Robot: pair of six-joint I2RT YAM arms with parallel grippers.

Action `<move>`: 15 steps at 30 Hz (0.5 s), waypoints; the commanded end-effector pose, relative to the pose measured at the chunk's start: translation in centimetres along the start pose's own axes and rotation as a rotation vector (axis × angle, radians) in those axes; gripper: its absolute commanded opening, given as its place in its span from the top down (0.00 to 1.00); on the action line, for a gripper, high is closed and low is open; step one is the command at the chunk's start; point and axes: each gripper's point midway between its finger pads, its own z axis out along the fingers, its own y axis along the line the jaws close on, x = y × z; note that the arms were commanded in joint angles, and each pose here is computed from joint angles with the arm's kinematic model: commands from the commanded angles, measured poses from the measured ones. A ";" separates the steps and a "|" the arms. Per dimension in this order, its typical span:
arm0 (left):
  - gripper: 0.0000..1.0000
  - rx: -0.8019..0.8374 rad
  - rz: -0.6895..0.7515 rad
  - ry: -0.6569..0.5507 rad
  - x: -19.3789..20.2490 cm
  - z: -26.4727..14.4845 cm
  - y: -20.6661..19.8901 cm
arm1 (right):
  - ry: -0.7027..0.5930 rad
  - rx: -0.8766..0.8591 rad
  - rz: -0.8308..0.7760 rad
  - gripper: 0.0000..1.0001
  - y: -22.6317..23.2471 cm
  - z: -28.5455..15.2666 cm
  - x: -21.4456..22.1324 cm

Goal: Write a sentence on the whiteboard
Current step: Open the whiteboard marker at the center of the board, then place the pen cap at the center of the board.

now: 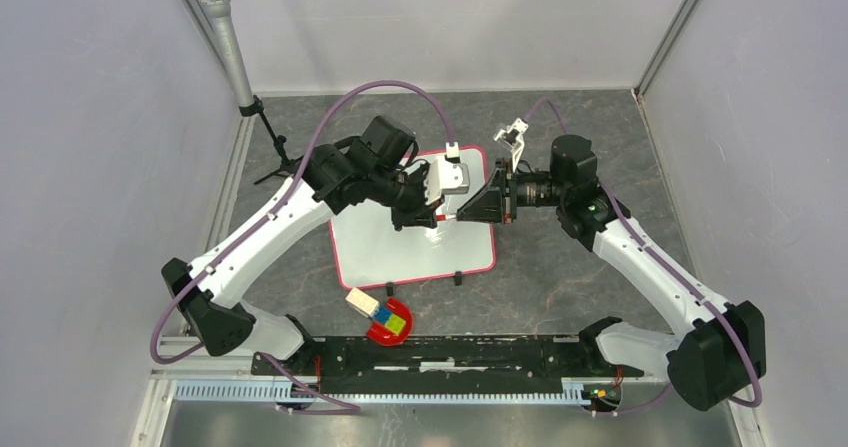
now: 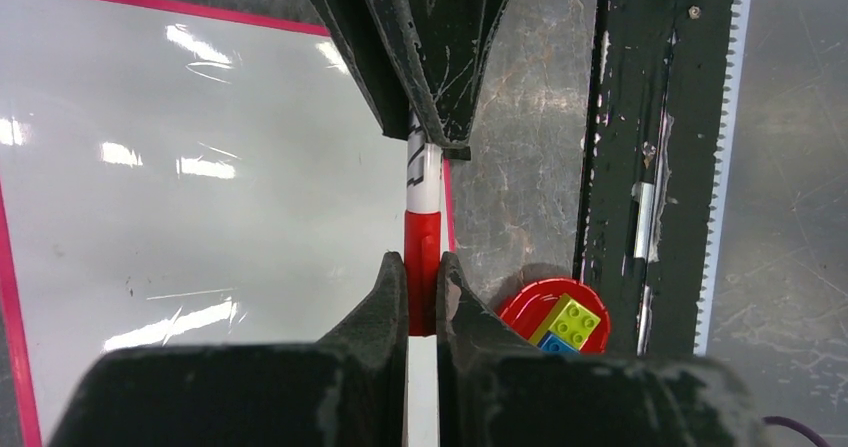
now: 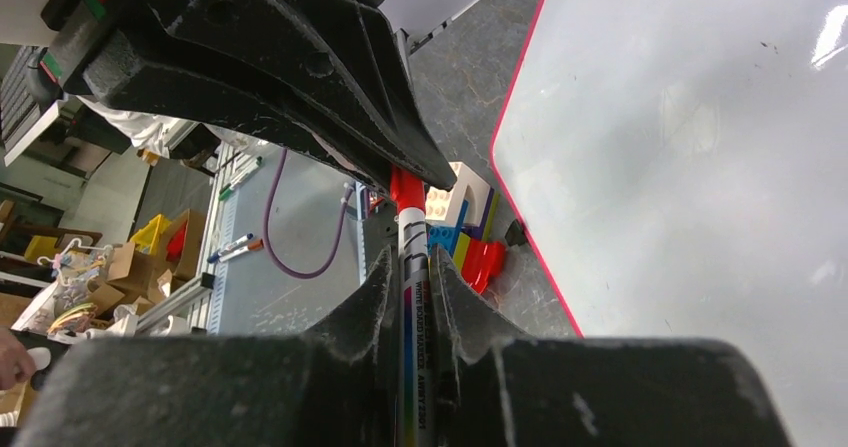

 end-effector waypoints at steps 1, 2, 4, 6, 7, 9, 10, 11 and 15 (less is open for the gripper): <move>0.98 -0.038 -0.050 -0.052 0.4 -0.7 0.8 | -0.015 0.003 -0.054 1.00 -0.1 -1.2 -1.7; 0.98 -0.042 -0.056 -0.043 1.2 -0.8 0.9 | -0.020 0.014 -0.042 1.00 -0.5 -1.8 -1.8; 0.98 -0.053 -0.063 -0.023 2.7 -1.0 1.0 | -0.039 0.035 -0.043 1.00 -1.2 -3.1 -2.5; 0.98 -0.048 -0.066 -0.005 3.9 -1.0 0.7 | -0.056 0.058 -0.042 1.00 -1.9 -4.3 -3.0; 0.98 -0.045 -0.070 0.007 4.6 -0.9 0.6 | -0.065 0.071 -0.042 1.00 -2.3 -5.0 -3.3; 0.98 -0.040 -0.073 0.028 5.6 -0.7 0.3 | -0.074 0.086 -0.043 1.00 -2.8 -6.1 -3.6; 0.98 -0.036 -0.077 0.035 6.0 -0.7 0.2 | -0.073 0.094 -0.044 1.00 -3.1 -6.6 -3.7; 0.98 -0.036 -0.085 0.041 6.4 -0.7 0.2 | -0.075 0.110 -0.043 1.00 -3.4 -7.2 -3.8; 0.98 -0.058 -0.132 0.034 7.5 -1.8 0.7 | -0.070 0.159 -0.043 1.00 -4.7 -8.9 -3.4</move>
